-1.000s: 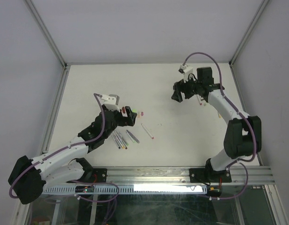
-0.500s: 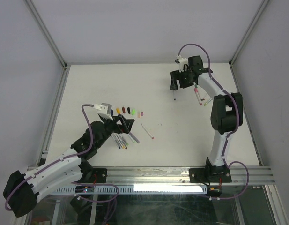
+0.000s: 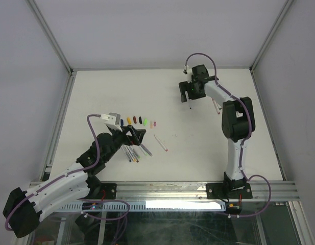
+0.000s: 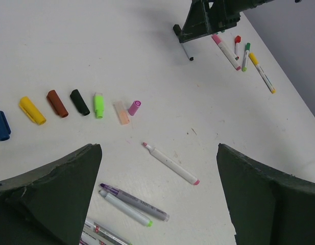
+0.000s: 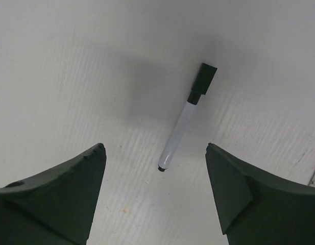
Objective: Open the pen caps
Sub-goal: Pick up the pen from the center of the board.
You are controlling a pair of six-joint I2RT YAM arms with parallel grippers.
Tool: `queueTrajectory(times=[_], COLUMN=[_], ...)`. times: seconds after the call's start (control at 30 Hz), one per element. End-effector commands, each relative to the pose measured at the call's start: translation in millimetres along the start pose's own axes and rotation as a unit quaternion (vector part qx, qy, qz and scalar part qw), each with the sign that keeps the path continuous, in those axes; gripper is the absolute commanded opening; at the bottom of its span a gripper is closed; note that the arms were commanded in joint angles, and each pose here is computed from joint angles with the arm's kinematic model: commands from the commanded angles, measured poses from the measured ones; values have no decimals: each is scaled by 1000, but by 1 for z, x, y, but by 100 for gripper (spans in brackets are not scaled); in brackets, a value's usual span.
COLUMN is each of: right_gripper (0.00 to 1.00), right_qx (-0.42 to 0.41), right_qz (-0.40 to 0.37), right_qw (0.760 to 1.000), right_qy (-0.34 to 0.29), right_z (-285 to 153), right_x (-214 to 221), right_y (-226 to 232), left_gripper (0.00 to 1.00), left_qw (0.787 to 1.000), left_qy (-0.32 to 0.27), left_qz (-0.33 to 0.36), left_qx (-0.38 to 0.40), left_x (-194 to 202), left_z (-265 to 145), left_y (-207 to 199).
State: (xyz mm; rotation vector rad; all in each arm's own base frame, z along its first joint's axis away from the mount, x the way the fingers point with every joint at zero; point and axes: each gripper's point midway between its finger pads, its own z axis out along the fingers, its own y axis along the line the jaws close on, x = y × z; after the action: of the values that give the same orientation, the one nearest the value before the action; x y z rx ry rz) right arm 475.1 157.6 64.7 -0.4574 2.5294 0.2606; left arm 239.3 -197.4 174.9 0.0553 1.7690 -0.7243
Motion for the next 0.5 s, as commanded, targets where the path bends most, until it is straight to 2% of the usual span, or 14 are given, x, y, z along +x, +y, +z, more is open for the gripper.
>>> queueTrajectory(times=[0.0, 0.1, 0.23, 0.47], right_gripper=[80, 78, 63, 45], right_qx=[45, 58, 63, 74], right_qz=[14, 24, 27, 19], right_qw=[998, 997, 997, 997], right_qy=[-39, -35, -24, 0], right_z=[1, 8, 20, 35], right_x=[-30, -27, -26, -17], right_y=[-8, -12, -13, -19], left_gripper=[99, 99, 99, 99], left_qw=[1000, 1000, 1000, 1000], left_qy=[-30, -30, -29, -26], left_qz=[-7, -6, -6, -7], left_qx=[7, 6, 4, 3], left_x=[-15, -16, -15, -14], left_z=[0, 0, 0, 0], left_y=[-4, -4, -3, -3])
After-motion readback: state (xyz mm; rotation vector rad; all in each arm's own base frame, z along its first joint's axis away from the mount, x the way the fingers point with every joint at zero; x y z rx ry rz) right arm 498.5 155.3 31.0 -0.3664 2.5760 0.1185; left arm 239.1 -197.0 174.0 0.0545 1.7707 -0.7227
